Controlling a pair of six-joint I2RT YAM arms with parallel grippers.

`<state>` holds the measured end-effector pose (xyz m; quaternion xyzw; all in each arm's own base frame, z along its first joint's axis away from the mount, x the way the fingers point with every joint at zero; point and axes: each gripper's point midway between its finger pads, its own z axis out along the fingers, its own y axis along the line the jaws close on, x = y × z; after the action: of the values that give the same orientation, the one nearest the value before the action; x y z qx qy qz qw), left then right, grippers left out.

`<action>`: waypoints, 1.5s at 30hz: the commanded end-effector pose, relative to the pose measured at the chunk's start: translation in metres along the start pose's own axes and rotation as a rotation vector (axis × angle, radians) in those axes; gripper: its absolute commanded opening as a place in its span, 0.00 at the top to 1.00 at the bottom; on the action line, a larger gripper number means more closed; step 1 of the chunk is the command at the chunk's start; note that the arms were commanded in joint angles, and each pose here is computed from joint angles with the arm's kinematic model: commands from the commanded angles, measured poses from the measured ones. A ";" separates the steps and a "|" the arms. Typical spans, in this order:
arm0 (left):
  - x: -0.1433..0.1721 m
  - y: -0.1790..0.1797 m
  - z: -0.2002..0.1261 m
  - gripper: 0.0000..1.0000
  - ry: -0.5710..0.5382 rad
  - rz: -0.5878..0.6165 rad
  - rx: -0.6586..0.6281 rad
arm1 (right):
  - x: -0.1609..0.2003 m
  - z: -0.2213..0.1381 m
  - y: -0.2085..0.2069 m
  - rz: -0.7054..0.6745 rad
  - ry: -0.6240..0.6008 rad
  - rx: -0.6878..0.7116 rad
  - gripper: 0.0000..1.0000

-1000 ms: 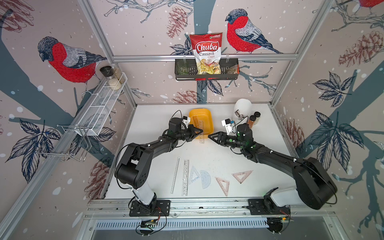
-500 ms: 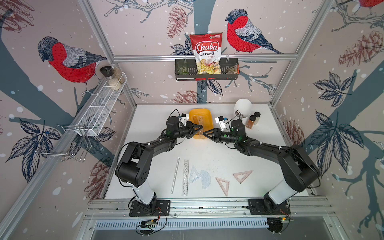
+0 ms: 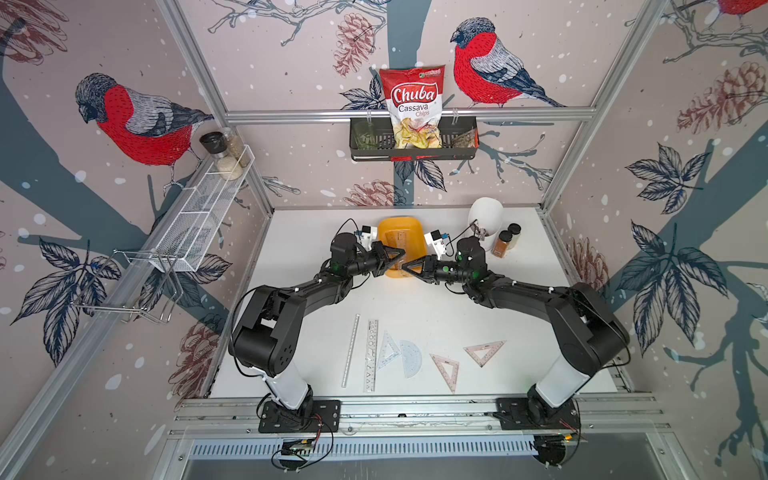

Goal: Put the scattered rulers into the storage box
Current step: Place the ruler in the storage box.

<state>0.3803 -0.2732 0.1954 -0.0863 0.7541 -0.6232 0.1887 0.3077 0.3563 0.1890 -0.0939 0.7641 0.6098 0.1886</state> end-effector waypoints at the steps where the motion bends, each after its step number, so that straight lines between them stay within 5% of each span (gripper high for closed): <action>1: -0.001 -0.008 -0.002 1.00 -0.006 0.027 0.028 | -0.004 0.001 0.013 -0.035 0.001 -0.051 0.87; 7: -0.001 -0.007 -0.003 1.00 -0.007 0.036 0.020 | -0.006 0.003 0.012 -0.039 0.004 -0.035 1.00; 11: -0.002 -0.006 -0.003 1.00 -0.010 0.052 0.006 | -0.008 0.004 0.007 -0.045 0.010 -0.002 1.00; 17: -0.008 -0.005 -0.008 0.52 -0.030 0.099 -0.047 | -0.015 0.002 -0.014 -0.061 0.029 0.105 1.00; 21: -0.019 0.000 -0.021 0.37 -0.068 0.126 -0.117 | -0.024 0.000 -0.035 -0.082 0.043 0.199 1.00; 32: -0.033 0.031 -0.055 0.33 -0.116 0.251 -0.420 | -0.071 0.015 -0.100 -0.180 0.098 0.517 1.00; 45: -0.041 0.045 -0.062 0.32 -0.105 0.275 -0.479 | -0.090 0.041 -0.147 -0.210 0.151 0.677 1.00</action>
<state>0.3987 -0.1950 0.1720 -0.0657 0.8699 -0.3983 0.2835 0.4515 0.3596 0.0976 -0.1444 0.9098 0.3197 0.2220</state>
